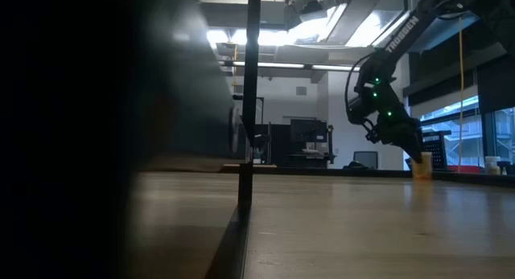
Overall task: Pick and place medicine bottles onto shelf by color
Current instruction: Put the orange pill bottle on the shelf aligned with the other orange pill bottle
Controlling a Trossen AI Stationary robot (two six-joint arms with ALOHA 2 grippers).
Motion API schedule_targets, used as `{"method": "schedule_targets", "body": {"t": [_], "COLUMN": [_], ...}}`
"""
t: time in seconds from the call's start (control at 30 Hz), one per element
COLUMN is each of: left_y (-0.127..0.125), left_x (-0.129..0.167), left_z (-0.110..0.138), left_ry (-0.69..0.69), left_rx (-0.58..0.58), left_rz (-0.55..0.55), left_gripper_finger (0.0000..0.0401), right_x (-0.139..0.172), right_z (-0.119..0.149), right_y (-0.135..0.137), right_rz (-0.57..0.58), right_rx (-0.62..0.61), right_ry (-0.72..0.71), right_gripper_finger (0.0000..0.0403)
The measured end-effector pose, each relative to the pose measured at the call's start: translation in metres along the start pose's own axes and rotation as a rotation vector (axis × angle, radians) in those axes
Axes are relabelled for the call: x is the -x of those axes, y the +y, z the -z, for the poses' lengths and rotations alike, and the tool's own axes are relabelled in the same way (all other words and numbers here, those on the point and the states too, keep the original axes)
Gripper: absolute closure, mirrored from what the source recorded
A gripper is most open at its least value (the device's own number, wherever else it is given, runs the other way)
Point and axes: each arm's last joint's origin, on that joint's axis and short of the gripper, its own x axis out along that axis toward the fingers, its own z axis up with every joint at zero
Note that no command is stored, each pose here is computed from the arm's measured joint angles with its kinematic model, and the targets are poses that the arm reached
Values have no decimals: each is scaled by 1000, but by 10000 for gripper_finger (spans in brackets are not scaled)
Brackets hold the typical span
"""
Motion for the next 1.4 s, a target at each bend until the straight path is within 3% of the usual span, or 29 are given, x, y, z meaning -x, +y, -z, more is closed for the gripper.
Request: {"method": "schedule_targets", "body": {"t": [0.3, 0.5, 0.87, 1.4], "left_y": [0, 0, 0, 0], "left_x": [0, 0, 0, 0], "left_z": [0, 0, 0, 0], "left_ry": [0, 0, 0, 2], "left_rx": [-2, -2, -2, -5], "left_rz": [1, 0, 0, -1], "left_gripper_finger": [79, 79, 79, 79], "right_x": [8, 23, 94, 174], "right_z": [-2, -6, -11, 17], "right_y": [22, 53, 130, 253], "right_rz": [-21, -3, 56, 24], "right_rx": [21, 96, 259, 453], "right_ry": [2, -20, -235, -624], "right_gripper_finger": [190, 190, 190, 190]}}
